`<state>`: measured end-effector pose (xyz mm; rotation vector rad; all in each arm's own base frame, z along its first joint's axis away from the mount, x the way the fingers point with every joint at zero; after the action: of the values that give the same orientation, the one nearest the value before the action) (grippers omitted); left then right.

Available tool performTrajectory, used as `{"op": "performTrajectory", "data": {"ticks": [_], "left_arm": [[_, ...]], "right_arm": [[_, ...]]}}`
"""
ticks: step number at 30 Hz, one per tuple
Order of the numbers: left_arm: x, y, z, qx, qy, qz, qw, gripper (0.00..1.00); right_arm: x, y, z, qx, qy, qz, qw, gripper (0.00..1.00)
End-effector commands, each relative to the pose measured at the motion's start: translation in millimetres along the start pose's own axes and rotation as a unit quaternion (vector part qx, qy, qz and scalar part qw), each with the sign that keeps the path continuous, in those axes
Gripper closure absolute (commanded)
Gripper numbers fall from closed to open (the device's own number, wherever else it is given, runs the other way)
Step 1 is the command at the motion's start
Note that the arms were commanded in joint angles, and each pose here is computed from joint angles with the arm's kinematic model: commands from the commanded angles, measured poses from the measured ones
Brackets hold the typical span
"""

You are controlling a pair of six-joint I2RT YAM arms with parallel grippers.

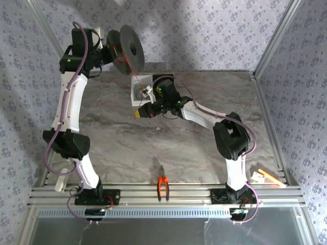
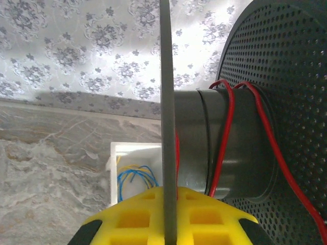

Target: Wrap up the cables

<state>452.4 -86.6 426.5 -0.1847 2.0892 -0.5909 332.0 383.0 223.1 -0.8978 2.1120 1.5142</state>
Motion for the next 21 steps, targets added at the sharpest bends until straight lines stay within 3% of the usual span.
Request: {"op": "performTrajectory", "data": {"ticks": [1, 9, 14, 18, 21], "left_arm": [[-29, -36, -38, 0.102, -0.076, -0.001, 0.992, 1.00], [-38, -32, -53, 0.157, -0.093, -0.040, 0.982, 1.00], [-43, -43, -63, 0.231, -0.098, -0.055, 0.966, 1.00], [-29, -48, -69, 0.281, -0.068, -0.036, 0.957, 1.00], [-2, -50, -74, 0.298, -0.015, 0.019, 0.954, 1.00]], "right_arm": [[-3, -4, -13, 0.013, -0.014, -0.011, 1.000, 1.00], [15, -51, -42, 0.053, -0.003, 0.028, 0.998, 1.00], [23, -73, -63, 0.082, -0.001, 0.048, 0.995, 1.00], [23, -101, -92, 0.125, -0.021, 0.075, 0.989, 1.00], [16, -115, -122, 0.147, -0.039, 0.085, 0.985, 1.00]]}}
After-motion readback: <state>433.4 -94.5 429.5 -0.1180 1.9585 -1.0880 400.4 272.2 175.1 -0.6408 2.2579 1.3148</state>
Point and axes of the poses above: each hand's point on the last joint's axis, 136 mm out from that joint toward the fingers, its own z axis out along the fingers, its own y axis along the line the jaws close on, x = y × z, the point moved 5 cm from there along -z, back along the fingers, and after that the axes turned 3 degrees about -z, right-handed, at the moved point
